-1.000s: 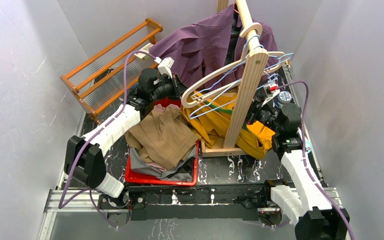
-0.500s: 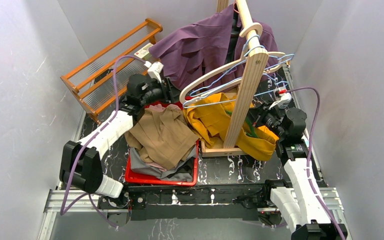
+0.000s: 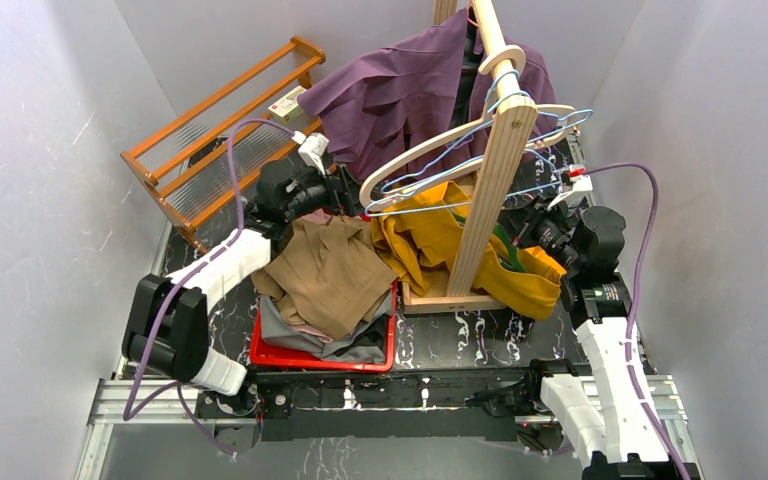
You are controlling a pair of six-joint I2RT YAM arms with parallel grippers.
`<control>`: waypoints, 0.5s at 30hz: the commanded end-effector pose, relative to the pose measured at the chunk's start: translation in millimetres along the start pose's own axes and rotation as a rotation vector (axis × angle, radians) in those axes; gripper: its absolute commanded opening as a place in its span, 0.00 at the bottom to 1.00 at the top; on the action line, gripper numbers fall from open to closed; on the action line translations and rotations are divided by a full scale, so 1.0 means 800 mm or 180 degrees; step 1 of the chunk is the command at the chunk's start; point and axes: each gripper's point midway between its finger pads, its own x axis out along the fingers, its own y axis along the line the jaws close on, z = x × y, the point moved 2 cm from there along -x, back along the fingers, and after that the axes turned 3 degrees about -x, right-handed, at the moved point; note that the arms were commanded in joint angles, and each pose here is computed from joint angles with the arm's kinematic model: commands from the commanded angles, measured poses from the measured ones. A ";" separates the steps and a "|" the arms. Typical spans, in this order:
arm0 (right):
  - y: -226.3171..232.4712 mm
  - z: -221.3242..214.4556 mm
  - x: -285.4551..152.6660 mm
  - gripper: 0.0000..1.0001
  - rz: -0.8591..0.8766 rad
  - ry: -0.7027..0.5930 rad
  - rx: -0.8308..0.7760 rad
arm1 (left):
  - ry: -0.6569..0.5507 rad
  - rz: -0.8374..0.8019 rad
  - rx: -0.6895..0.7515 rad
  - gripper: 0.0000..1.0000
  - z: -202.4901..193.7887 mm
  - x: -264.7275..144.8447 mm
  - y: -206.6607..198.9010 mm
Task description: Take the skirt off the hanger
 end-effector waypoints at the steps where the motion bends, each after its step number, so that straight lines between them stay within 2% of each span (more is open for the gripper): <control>1: 0.029 0.058 -0.011 0.00 0.0151 -0.0391 -0.0205 | 0.0022 -0.0280 0.0111 0.91 -0.014 0.024 -0.031; 3: 0.030 0.058 -0.010 0.00 0.0162 -0.0378 -0.0191 | 0.0062 -0.0234 0.0005 0.85 -0.019 0.032 -0.026; 5: 0.030 0.057 -0.011 0.00 0.0170 -0.0377 -0.0172 | 0.0117 -0.0133 -0.0095 0.74 -0.023 0.039 -0.016; 8: 0.031 0.054 -0.011 0.00 0.0191 -0.0392 -0.0150 | 0.0219 -0.0233 -0.0211 0.71 -0.031 0.046 -0.016; 10: 0.031 0.051 -0.010 0.00 0.0226 -0.0368 -0.0139 | 0.0259 -0.0283 -0.0197 0.62 -0.031 0.050 -0.017; 13: 0.031 0.048 -0.009 0.00 0.0250 -0.0335 -0.0134 | 0.0284 0.0021 -0.0129 0.38 -0.030 0.049 0.001; 14: 0.032 0.047 -0.009 0.00 0.0265 -0.0325 -0.0142 | 0.0273 0.0059 -0.0117 0.25 -0.028 0.051 0.005; 15: 0.032 0.046 -0.010 0.00 0.0268 -0.0320 -0.0151 | 0.0293 0.0166 -0.0137 0.02 -0.029 0.052 0.013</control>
